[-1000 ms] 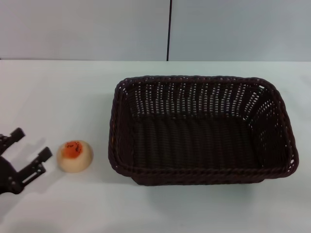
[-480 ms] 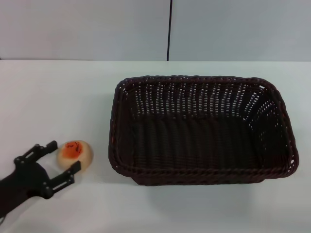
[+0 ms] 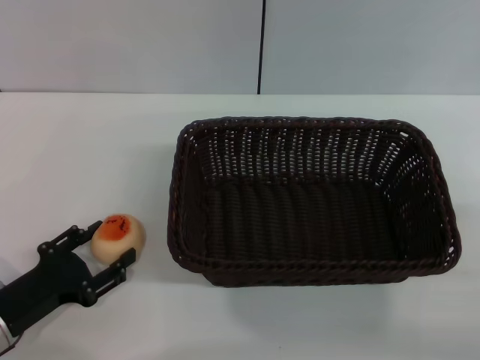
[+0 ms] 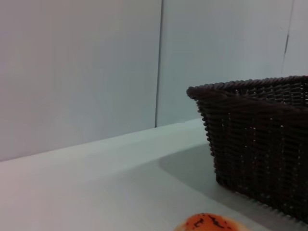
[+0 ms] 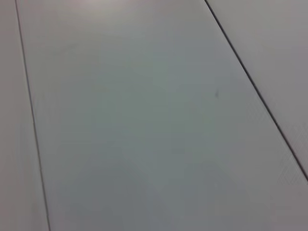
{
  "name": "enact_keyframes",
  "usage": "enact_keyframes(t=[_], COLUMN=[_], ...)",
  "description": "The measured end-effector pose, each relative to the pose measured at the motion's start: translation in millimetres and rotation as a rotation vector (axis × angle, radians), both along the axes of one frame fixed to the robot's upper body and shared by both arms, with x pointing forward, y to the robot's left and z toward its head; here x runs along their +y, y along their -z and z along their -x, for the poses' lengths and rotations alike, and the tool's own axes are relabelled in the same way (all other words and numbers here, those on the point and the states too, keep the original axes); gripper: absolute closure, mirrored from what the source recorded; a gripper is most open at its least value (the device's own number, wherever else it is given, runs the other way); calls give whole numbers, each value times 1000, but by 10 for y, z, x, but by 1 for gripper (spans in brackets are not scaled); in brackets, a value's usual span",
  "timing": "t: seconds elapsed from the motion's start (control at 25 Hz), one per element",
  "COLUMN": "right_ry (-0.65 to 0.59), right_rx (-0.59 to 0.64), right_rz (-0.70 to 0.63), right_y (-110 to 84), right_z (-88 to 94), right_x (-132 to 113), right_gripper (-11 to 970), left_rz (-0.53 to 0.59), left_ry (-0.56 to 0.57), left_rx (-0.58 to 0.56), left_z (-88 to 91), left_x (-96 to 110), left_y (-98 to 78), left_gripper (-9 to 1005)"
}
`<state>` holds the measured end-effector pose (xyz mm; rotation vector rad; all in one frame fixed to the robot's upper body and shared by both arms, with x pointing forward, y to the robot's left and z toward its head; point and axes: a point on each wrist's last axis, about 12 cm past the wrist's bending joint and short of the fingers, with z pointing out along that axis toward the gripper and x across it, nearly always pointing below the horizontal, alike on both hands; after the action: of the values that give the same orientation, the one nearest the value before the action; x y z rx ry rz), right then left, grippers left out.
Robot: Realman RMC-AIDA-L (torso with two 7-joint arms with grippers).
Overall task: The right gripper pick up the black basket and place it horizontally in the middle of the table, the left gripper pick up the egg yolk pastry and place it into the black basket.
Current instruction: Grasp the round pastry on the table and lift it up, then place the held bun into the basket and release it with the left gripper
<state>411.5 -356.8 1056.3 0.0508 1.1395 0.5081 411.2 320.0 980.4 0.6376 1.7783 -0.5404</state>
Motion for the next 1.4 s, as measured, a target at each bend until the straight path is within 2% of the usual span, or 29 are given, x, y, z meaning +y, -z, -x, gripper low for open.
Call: enact_keyframes(t=[0.08,0.2,0.24,0.32,0.4,0.64,0.8,0.88,0.92,1.0,1.16,1.28,1.4], right_ry=[31,143,143,210,226,256,251,249,246,244,235,235,236], right_rx=[8,-5,-5,-18,-20,-20,-42,-44,-40,-39,-51,-56,-52], right_rz=[-5,-7,-7,-20,-23,-30,-29,-31,-37,-40,-41,-42,-45], right_y=[28,82,82,109,115,130,106,105,112,114,100,98,105], right_z=[34,126,126,187,206,263,273,269,258,249,237,257,266], right_x=[-19,-57,-57,-63,-69,-79,-78,-71,-54,-46,-31,-31,-26], right_gripper=[207,207,207,207,207,207,207,207,207,207,207,207,207], left_rz=[-8,-21,-18,13,25,111,193,223,261,278,378,375,362], left_ry=[1,-9,-20,-65,-70,-104,-70,-25,26,41,104,131,177], left_rx=[-9,-38,-44,-73,-89,-190,-283,-319,-340,-343,-348,-343,-311], left_z=[-3,-10,-12,-18,-15,24,60,34,-22,-46,-181,-262,-306], left_x=[5,5,4,2,9,68,42,-19,-132,-180,-498,-737,-865], left_y=[-3,-8,-10,-32,-55,-207,-349,-407,-445,-455,-493,-467,-442], left_gripper=[163,231,254,299,569,699,717,726,731,740,767,794,760])
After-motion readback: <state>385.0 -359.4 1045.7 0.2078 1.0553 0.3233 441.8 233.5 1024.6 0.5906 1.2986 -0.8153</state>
